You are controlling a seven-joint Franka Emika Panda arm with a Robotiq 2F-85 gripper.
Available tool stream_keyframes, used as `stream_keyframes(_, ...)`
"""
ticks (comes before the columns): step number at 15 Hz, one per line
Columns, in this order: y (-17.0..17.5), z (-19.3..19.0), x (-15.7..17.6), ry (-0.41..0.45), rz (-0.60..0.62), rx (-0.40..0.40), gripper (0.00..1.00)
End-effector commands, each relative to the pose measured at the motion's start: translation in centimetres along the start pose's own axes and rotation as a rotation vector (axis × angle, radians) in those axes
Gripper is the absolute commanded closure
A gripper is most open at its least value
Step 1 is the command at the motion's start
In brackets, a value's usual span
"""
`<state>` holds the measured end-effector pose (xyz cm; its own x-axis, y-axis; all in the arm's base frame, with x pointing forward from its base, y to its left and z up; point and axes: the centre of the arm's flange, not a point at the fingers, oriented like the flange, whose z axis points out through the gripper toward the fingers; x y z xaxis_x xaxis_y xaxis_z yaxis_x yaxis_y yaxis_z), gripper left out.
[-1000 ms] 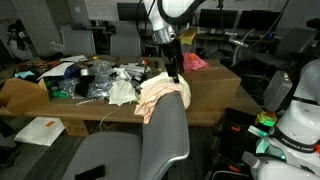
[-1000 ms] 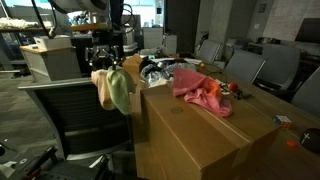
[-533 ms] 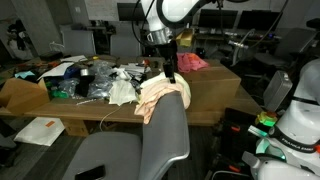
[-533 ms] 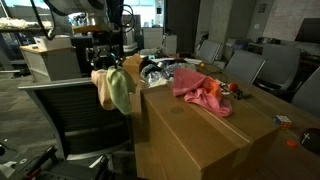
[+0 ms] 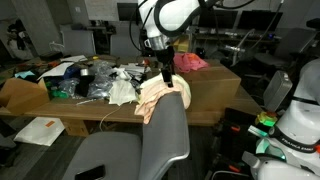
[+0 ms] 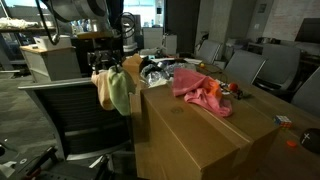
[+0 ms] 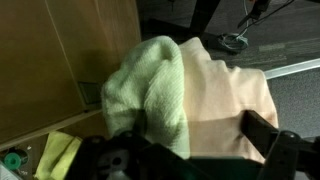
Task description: Move the shirts and towels to the top of the box
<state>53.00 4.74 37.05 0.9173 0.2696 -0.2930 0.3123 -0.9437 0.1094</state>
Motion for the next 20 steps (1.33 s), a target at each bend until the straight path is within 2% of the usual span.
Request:
stream_keyframes(1,0.5,0.7,0.6,0.015,-0.021,0.008,0.0)
stream_keyframes(8,1.4,2.2,1.1,-0.022,0.035,0.028,0.0)
stream_keyframes(9,1.5,2.3,1.1,-0.027,0.047,0.03,0.1)
stream_keyframes(10,1.7,2.3,1.2,-0.029,0.056,0.036,0.26)
stream_keyframes(16,2.5,2.0,1.1,-0.037,0.112,0.04,0.71)
stream_keyframes(20,3.1,1.3,0.8,-0.043,0.204,0.027,0.98)
